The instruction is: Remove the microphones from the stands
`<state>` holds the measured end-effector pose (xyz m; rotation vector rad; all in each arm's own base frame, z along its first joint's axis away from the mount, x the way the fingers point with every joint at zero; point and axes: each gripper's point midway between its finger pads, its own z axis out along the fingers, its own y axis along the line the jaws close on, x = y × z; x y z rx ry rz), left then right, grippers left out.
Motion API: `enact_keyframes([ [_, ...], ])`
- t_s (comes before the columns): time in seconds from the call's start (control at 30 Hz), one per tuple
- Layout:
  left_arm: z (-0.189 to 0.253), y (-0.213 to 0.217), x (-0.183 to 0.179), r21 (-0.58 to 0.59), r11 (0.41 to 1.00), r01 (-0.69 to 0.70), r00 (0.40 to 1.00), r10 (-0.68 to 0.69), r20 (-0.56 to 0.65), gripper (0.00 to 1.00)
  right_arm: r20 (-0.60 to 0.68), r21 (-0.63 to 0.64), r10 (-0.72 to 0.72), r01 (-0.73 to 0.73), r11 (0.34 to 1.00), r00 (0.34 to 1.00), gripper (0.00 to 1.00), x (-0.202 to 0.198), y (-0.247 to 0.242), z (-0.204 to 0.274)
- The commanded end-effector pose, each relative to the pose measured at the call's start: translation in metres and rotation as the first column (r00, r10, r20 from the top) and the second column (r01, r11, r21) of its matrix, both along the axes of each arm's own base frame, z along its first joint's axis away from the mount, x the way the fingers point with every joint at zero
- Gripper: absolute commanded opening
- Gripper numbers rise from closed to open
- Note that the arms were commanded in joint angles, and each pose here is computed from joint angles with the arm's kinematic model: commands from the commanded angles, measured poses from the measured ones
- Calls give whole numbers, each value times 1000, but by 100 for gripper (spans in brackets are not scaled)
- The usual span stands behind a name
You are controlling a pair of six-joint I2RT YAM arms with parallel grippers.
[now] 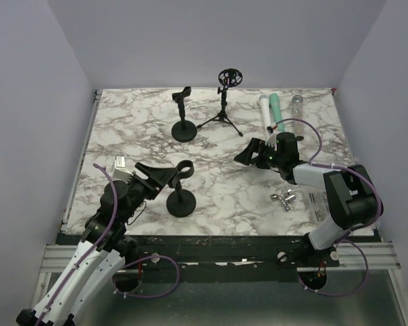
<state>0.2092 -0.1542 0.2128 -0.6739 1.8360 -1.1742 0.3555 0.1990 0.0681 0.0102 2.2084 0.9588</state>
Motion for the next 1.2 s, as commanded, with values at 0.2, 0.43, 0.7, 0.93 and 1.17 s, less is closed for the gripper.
enact_keyframes([
  [0.2,-66,30,-20,307,952,21,993,16,-118,98,8,-22,-13,13,1000,1000,100,2,-3,-6],
  [0.43,1,48,-17,498,867,-7,995,-44,89,98,8,-23,-14,14,1000,1000,100,2,-4,-6],
  [0.7,51,40,-16,665,746,45,945,-248,213,99,2,-27,-17,17,1000,1000,100,2,-4,-7],
  [0.93,60,-18,-33,772,530,350,700,-696,161,99,-1,-27,-17,17,1000,1000,100,1,-4,-8],
  [1.17,55,-23,-18,863,362,352,599,-795,90,98,5,-33,-19,19,999,1000,100,1,-5,-7],
])
